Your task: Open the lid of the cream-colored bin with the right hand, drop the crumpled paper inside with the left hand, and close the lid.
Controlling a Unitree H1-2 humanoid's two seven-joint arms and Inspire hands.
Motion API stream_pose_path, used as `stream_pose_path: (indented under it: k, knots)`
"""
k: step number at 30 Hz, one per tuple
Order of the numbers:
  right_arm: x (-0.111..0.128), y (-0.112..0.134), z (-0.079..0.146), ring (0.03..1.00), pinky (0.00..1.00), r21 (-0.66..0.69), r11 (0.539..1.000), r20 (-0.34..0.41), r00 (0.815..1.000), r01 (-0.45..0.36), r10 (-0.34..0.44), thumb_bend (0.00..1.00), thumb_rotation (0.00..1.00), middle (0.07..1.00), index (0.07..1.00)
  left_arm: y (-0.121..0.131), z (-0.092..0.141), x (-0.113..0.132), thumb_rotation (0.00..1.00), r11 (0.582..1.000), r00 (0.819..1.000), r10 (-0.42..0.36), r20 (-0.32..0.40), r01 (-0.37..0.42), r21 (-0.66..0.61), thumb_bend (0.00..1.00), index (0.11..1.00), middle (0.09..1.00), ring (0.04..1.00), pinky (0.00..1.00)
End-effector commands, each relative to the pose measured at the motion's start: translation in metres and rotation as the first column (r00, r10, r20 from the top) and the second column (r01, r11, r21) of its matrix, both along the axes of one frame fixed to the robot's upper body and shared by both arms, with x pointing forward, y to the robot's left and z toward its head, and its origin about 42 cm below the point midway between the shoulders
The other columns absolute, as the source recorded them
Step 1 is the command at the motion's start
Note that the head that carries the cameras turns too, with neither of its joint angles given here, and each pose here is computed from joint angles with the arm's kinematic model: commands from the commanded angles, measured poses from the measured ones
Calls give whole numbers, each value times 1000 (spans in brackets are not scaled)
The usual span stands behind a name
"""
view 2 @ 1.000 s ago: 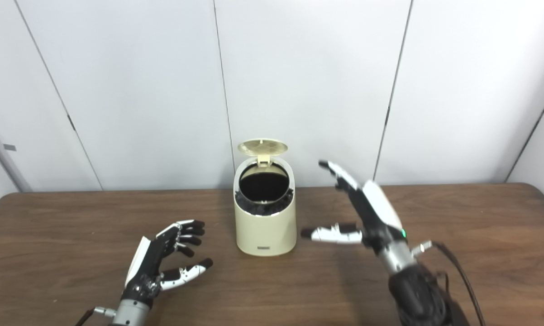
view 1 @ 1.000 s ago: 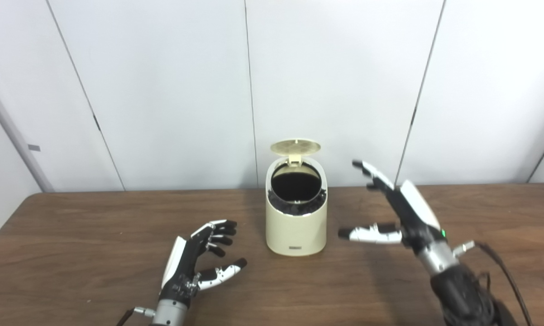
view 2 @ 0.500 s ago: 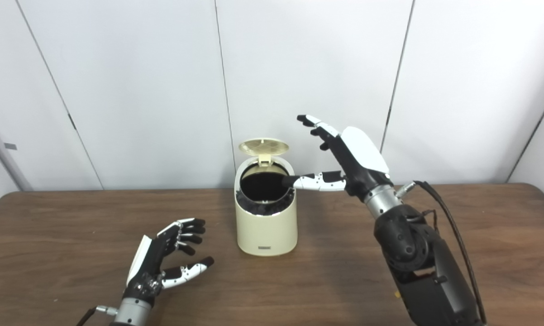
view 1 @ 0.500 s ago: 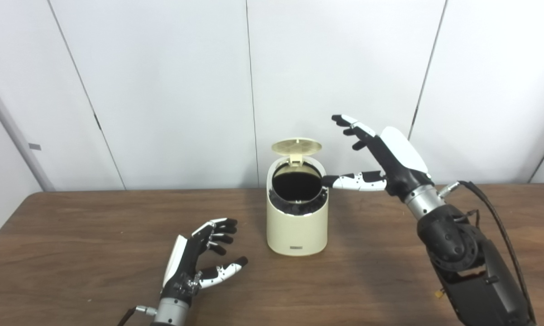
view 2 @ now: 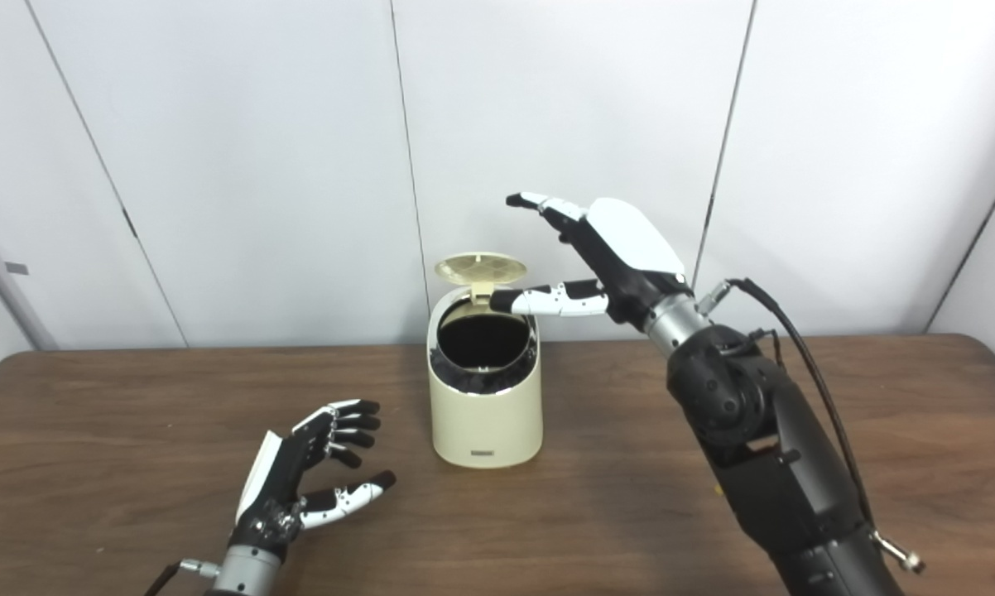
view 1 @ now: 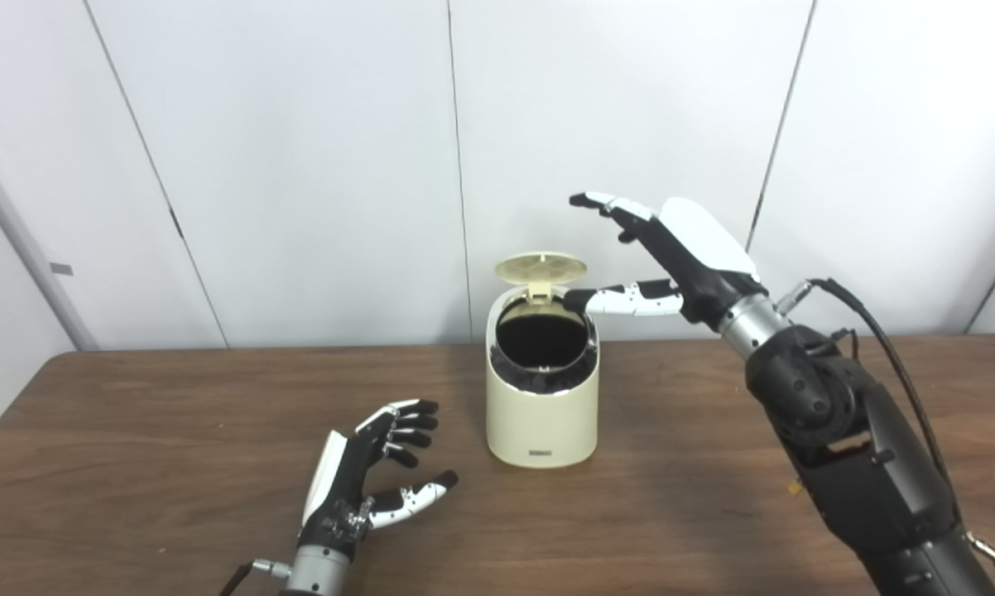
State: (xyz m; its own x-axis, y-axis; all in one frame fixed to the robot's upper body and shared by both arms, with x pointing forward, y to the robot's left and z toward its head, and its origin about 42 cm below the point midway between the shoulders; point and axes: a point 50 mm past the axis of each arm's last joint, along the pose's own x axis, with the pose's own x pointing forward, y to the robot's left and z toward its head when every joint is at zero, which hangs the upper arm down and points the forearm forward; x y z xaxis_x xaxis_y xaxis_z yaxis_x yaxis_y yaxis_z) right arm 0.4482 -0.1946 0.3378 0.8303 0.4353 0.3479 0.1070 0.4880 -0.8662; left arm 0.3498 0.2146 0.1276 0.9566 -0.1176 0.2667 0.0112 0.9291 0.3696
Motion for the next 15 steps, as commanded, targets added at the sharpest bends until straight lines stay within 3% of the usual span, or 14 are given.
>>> stream_pose_path:
  k: [1, 10, 15]
  knots:
    - [2, 5, 32, 883, 745, -27, 999, 96, 995, -37, 40, 690, 771, 884, 856, -5, 3, -2, 0, 1000, 1000, -2, 22, 2, -15, 650, 736, 697, 643, 531]
    - [-5, 12, 34, 922, 858, -57, 997, 99, 993, -60, 65, 715, 736, 851, 809, -6, 5, -3, 0, 1000, 1000, -14, 24, 15, -10, 647, 735, 688, 637, 532]
    - [-9, 13, 32, 926, 852, -76, 994, 92, 992, -77, 83, 688, 743, 837, 795, -6, 6, -4, 0, 1000, 1000, -1, 20, 2, -19, 656, 742, 692, 641, 530]
